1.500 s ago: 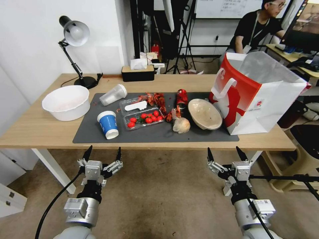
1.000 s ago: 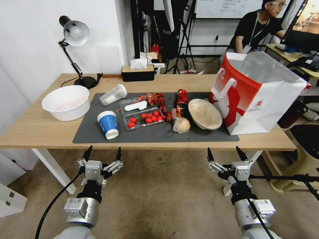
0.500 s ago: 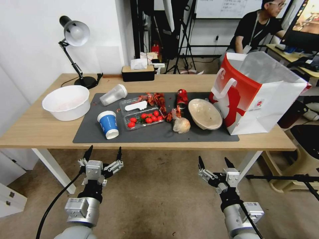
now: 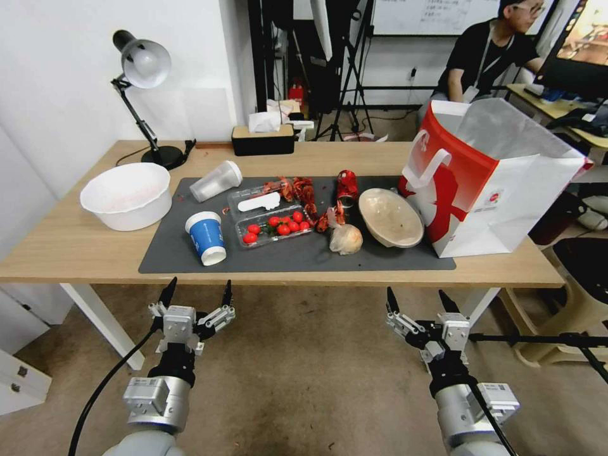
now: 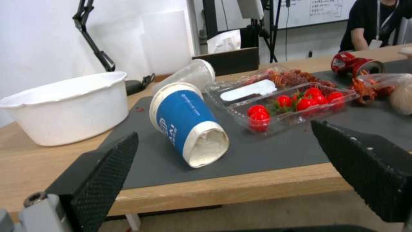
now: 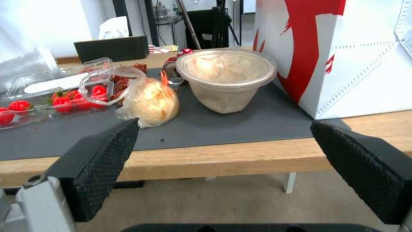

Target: Pick up the trash from the table and place it into the takeout bag.

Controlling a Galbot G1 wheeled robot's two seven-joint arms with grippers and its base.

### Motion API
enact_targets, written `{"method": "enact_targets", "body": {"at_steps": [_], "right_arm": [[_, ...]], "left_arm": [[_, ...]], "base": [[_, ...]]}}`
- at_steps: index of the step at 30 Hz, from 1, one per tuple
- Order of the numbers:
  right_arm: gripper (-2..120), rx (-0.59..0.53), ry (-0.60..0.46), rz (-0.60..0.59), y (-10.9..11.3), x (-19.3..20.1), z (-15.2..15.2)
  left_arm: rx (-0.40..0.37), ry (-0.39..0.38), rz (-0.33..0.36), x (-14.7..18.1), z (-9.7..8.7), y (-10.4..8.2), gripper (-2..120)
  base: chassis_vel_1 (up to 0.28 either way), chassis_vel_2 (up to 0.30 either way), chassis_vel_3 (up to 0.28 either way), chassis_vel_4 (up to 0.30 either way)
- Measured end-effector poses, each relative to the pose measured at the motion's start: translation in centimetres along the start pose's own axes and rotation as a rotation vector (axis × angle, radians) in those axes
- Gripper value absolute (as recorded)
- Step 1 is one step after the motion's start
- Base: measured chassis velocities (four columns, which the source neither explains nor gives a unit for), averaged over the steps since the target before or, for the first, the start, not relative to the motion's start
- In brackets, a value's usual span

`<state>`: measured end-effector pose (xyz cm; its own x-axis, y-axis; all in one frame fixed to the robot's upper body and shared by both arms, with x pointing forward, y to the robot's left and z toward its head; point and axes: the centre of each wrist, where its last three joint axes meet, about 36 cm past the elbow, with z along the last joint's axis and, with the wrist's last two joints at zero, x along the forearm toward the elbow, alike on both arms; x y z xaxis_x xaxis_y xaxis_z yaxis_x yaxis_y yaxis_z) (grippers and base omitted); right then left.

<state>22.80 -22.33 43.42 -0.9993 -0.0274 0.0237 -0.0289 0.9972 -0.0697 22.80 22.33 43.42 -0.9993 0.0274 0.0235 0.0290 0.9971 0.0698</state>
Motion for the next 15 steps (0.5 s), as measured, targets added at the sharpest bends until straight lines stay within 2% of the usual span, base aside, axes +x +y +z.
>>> {"method": "enact_targets", "body": {"at_steps": [3, 5, 6, 12, 15], "right_arm": [[100, 0.000, 0.000, 0.000, 0.0, 0.0, 0.0], [100, -0.140, 0.120, -0.009, 2.2, 0.7, 1.3], [100, -0.153, 0.129, -0.011, 2.5, 0.8, 1.3], [100, -0.155, 0.112, -0.008, 2.4, 0.8, 1.1], [100, -0.147, 0.074, 0.004, 1.9, 0.7, -0.1]], "left_arm": [[0.000, 0.000, 0.000, 0.0, 0.0, 0.0, 100], [0.003, -0.002, -0.001, -0.1, 0.0, -0.2, 100], [0.004, -0.001, -0.001, -0.1, 0.0, -0.2, 100], [0.005, -0.001, -0.001, -0.1, 0.0, -0.2, 100], [0.005, -0.001, -0.001, -0.1, 0.0, -0.2, 100]], "base": [[0.000, 0.000, 0.000, 0.000], [0.000, 0.000, 0.000, 0.000], [0.000, 0.000, 0.000, 0.000], [0.000, 0.000, 0.000, 0.000], [0.000, 0.000, 0.000, 0.000]]}}
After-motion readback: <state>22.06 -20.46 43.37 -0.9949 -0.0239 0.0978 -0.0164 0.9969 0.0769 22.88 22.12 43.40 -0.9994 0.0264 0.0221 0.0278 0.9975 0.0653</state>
